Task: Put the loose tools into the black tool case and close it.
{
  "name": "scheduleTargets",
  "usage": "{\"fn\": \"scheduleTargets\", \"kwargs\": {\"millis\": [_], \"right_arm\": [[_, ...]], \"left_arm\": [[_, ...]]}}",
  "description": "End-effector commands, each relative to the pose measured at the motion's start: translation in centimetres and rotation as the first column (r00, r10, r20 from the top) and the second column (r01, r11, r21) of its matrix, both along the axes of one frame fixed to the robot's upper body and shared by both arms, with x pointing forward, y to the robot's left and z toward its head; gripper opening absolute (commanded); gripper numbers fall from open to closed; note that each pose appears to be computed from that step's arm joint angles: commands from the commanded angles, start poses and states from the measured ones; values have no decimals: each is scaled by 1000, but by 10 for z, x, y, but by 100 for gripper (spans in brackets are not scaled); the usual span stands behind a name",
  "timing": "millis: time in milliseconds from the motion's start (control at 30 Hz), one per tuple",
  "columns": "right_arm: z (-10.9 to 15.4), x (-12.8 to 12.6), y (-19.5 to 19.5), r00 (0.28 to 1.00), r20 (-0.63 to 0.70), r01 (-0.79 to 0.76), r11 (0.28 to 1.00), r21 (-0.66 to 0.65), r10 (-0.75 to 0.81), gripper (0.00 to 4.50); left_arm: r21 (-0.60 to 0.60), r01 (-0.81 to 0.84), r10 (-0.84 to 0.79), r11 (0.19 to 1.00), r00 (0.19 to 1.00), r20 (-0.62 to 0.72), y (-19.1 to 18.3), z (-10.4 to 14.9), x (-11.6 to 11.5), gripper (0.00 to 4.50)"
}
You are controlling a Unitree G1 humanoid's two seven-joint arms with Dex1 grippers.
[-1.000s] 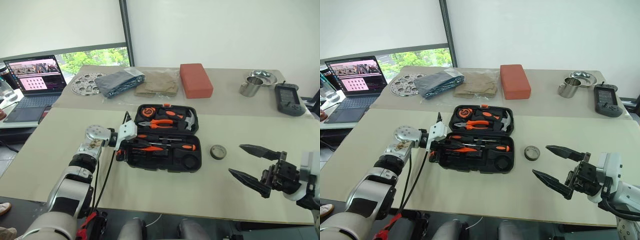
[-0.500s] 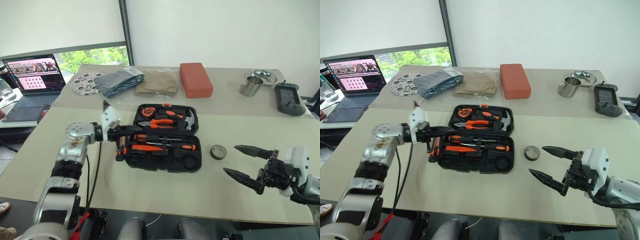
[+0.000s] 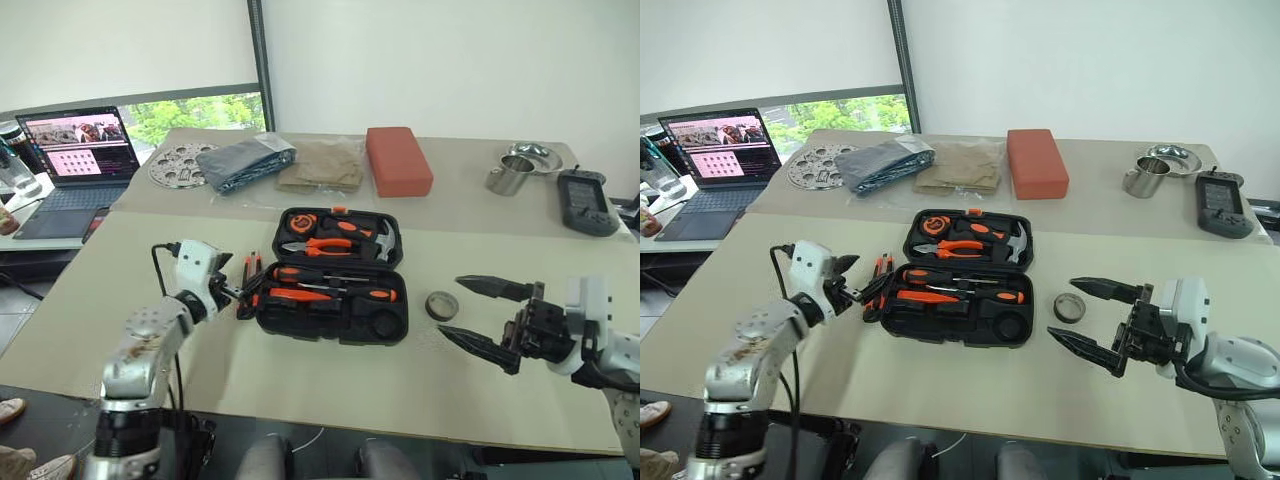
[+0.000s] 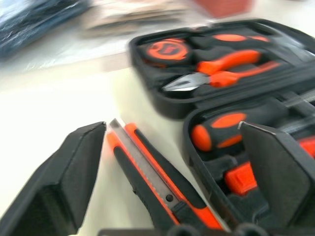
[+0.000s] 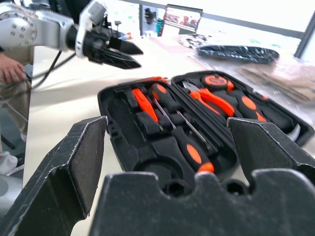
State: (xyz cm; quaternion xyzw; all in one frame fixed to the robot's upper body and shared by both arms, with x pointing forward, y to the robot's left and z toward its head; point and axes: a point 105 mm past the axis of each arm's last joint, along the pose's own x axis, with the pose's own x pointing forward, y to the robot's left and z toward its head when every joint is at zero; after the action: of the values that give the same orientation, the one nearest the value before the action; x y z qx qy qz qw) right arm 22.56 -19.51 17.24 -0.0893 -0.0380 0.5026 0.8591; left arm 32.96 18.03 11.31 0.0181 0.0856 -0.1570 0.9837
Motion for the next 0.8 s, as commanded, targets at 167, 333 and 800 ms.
{"fn": "scheduleTargets", "kwargs": {"millis": [167,333,800], "right_arm": [[10,0,0,999,14,-32,999,-4,32,450],[9,0,1,1000,14,-28,1000,-1,28,450],[5,-4,1,1000,24,3,1000,18,-3,450]], "left_arm": [[47,-265,266,963,964,-22,13,8,15,448],[68,-253,260,965,957,-128,7,-9,15,448],[86,-184,202,979,923,-328,-8,-40,21,448]]}}
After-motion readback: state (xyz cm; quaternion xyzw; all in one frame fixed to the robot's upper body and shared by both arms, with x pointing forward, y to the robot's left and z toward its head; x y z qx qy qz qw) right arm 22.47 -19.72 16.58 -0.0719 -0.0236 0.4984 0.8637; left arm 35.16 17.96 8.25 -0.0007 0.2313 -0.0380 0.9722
